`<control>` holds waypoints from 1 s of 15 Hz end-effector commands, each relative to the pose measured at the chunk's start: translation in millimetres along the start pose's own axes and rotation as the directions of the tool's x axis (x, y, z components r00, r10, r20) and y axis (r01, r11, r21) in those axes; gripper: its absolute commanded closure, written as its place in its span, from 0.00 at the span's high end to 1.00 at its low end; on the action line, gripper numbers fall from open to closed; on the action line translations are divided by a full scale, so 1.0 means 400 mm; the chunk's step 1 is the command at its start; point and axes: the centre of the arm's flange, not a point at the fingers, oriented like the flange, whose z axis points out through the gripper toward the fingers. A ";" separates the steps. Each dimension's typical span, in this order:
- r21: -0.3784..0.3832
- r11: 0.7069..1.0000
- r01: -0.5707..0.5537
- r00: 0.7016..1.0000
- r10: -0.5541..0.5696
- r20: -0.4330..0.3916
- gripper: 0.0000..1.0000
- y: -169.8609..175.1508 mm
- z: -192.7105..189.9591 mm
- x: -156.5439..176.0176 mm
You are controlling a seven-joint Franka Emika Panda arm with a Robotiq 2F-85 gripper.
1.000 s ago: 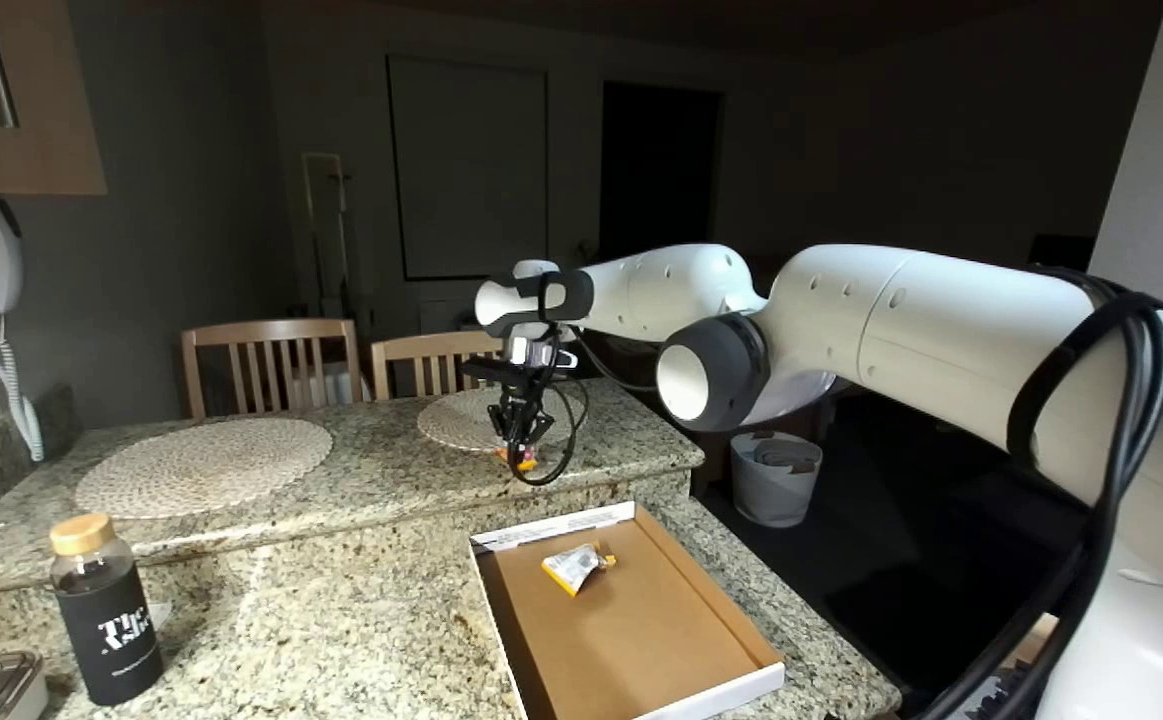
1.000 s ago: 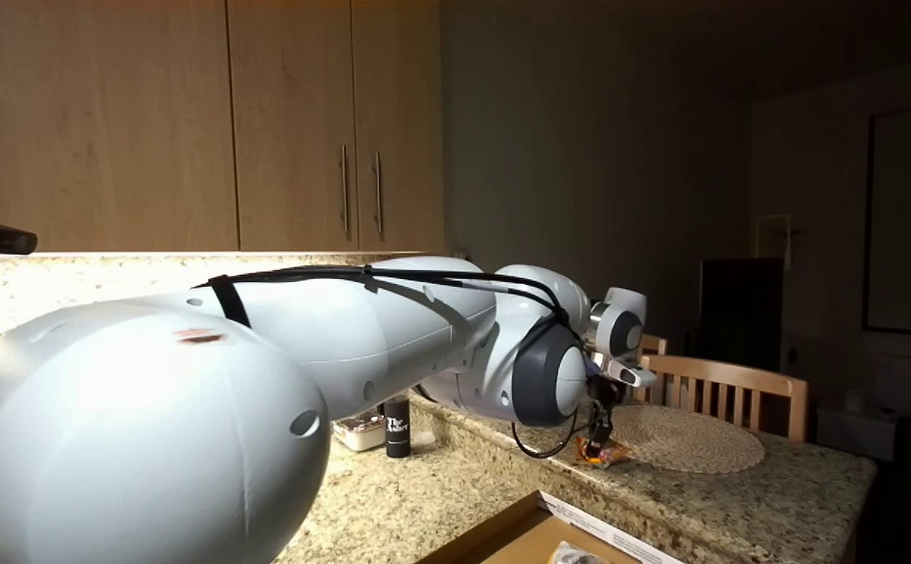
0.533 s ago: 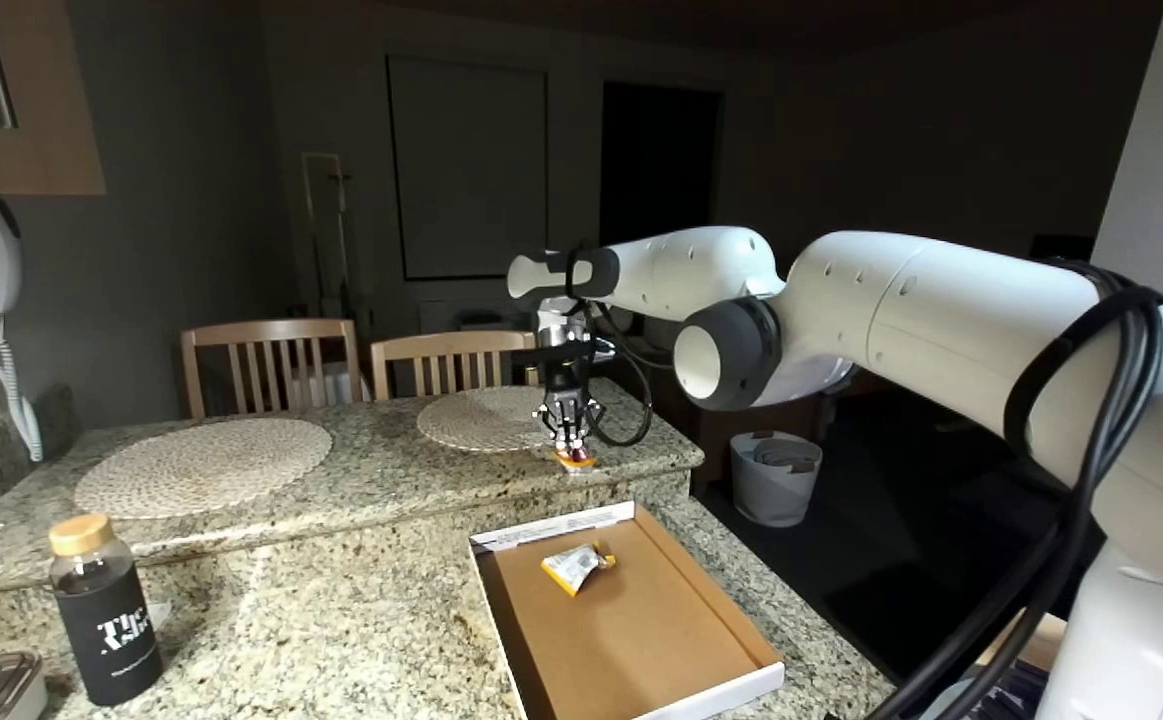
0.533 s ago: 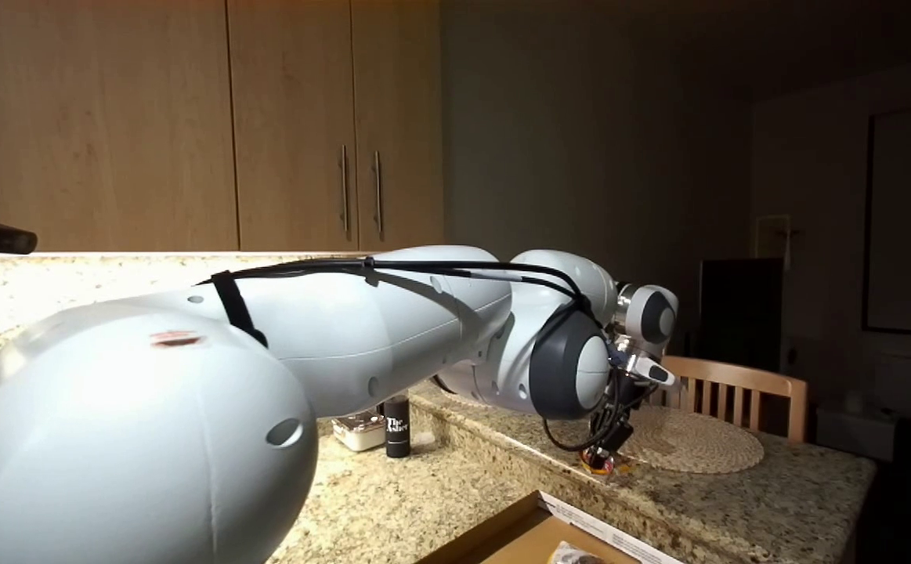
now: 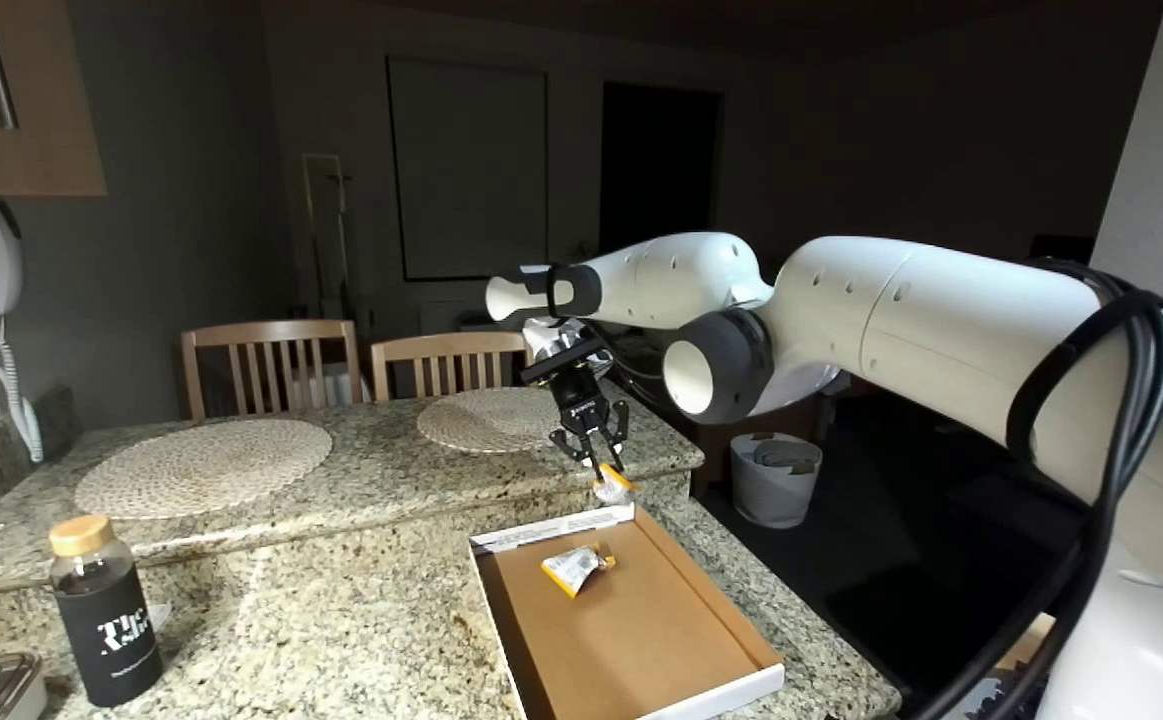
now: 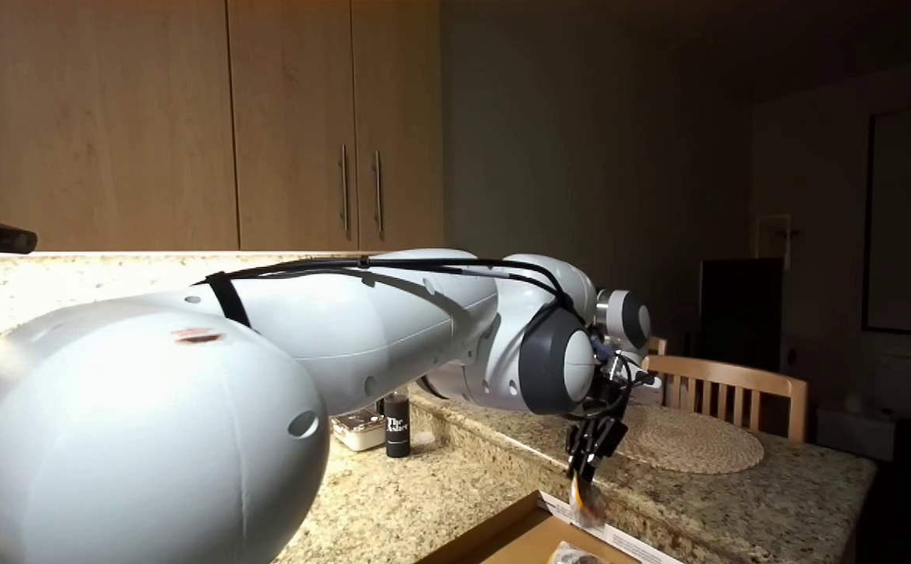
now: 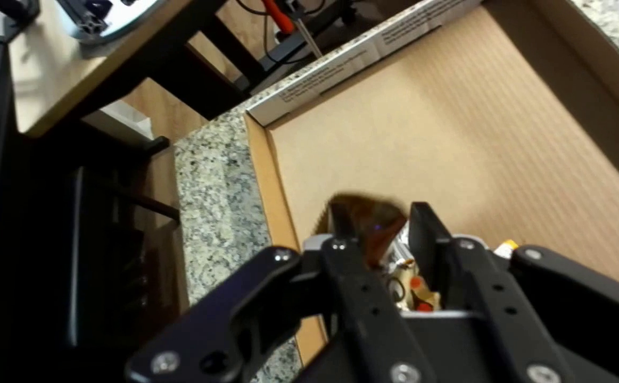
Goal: Place the two sachets on the box.
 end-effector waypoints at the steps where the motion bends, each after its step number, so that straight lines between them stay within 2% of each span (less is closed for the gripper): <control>1: -0.102 0.994 -0.032 0.999 0.028 -0.041 0.65 0.072 0.102 -0.147; 3: -0.096 0.994 -0.043 0.997 0.036 -0.074 0.78 0.064 0.089 -0.166; 6: 0.025 0.999 0.028 0.989 -0.024 -0.147 0.97 0.077 0.049 -0.191; 11: 0.246 0.965 0.092 0.965 -0.025 -0.262 1.00 0.114 -0.061 -0.179; 15: 0.383 0.914 0.134 0.913 0.036 -0.406 1.00 0.140 -0.146 -0.173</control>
